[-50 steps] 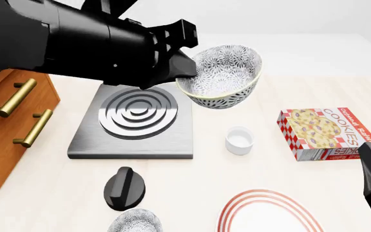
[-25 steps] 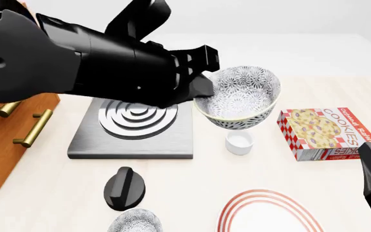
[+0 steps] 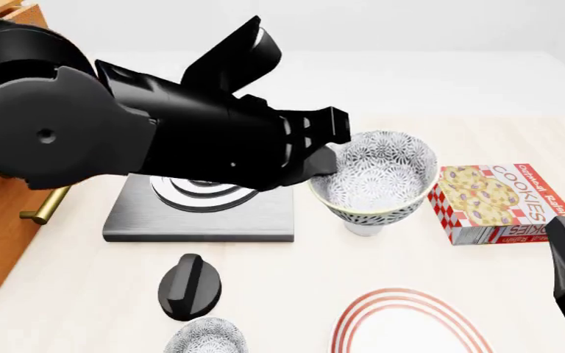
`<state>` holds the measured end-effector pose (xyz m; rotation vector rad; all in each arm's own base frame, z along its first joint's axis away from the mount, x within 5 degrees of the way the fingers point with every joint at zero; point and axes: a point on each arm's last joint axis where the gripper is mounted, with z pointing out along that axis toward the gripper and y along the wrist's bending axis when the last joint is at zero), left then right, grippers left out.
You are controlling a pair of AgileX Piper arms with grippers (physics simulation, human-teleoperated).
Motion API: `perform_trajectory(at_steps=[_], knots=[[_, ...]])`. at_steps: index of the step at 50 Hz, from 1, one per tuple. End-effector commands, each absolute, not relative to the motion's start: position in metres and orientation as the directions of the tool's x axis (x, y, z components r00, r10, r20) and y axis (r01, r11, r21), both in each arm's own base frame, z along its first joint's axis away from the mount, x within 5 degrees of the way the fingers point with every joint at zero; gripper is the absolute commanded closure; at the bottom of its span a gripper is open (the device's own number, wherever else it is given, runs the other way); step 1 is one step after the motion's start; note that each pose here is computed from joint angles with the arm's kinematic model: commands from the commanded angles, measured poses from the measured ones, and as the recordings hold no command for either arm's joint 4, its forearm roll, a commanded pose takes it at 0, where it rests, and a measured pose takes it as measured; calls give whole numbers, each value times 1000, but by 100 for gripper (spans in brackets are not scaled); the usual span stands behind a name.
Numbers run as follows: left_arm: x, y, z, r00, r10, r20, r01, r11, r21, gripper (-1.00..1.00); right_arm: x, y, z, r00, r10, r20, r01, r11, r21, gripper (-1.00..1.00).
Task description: Pick the akita bowl on the wooden cabinet and place it on the plate.
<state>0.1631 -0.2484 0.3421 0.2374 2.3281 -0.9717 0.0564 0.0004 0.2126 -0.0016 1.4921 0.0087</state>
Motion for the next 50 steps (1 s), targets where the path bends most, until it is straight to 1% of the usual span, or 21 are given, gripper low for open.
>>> perform_trajectory(at_steps=[1,50], knots=[[164,-250,334,-814,-71,-577,361,717,-597,100,56,0,213,79,5,-997,-7,1000,4,-100],[162,-274,289,-855,-22,-519,335,740,-583,100,56,0,213,79,5,-997,-7,1000,4,-100]])
